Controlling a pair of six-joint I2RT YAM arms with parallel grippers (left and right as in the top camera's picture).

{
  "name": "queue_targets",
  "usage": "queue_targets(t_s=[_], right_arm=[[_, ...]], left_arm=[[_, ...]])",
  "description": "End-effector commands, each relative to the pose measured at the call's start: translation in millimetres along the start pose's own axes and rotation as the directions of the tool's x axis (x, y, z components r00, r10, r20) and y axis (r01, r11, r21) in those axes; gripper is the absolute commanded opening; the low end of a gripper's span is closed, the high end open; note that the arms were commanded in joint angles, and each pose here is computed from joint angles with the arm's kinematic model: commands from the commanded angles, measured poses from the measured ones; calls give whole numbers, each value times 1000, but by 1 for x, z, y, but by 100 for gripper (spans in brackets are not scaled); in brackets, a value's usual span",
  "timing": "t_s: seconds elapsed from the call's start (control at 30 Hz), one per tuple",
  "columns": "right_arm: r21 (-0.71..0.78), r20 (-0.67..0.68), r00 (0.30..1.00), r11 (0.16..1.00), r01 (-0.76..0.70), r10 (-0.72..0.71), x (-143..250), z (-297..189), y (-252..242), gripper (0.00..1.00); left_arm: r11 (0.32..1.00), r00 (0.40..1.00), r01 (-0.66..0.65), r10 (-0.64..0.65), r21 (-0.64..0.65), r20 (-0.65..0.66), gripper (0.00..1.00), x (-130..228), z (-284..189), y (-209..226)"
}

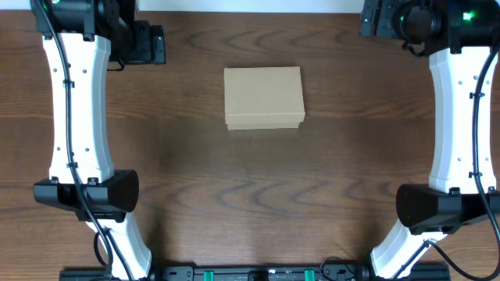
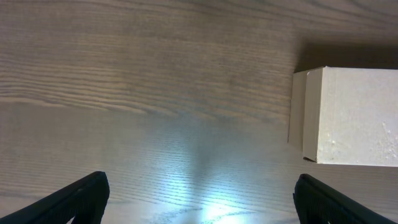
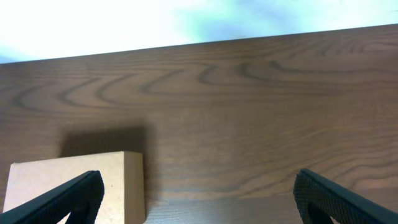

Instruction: Pack container

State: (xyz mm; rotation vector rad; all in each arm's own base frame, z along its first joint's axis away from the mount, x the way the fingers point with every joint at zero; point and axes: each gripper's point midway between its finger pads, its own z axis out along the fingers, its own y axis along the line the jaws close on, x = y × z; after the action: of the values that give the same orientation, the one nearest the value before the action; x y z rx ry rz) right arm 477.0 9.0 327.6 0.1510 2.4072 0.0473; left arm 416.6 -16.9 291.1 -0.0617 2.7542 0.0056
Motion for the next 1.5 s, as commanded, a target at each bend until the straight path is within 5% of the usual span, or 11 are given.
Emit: queue_targets(t_s=[0.0,0.5,1.1,1.47], right_arm=[[3,42,999,1000,11,-11,-8,-15,-1,99],[-12,139,990,1000,12,-10,8,-98,-5,99],[24,-140,990,999,21,-17,232,-113,-38,99],[0,184,983,1000,5,-5,217,-91,-38,99]], left_arm=[[1000,1000,-1,1,-5,28,96,-2,-10,2],[1000,1000,-1,1,-5,28,96,-2,-10,2],[1000,1000,-1,1,-5,28,96,-2,-10,2],[1000,1000,-1,1,-5,28,96,-2,-10,2]])
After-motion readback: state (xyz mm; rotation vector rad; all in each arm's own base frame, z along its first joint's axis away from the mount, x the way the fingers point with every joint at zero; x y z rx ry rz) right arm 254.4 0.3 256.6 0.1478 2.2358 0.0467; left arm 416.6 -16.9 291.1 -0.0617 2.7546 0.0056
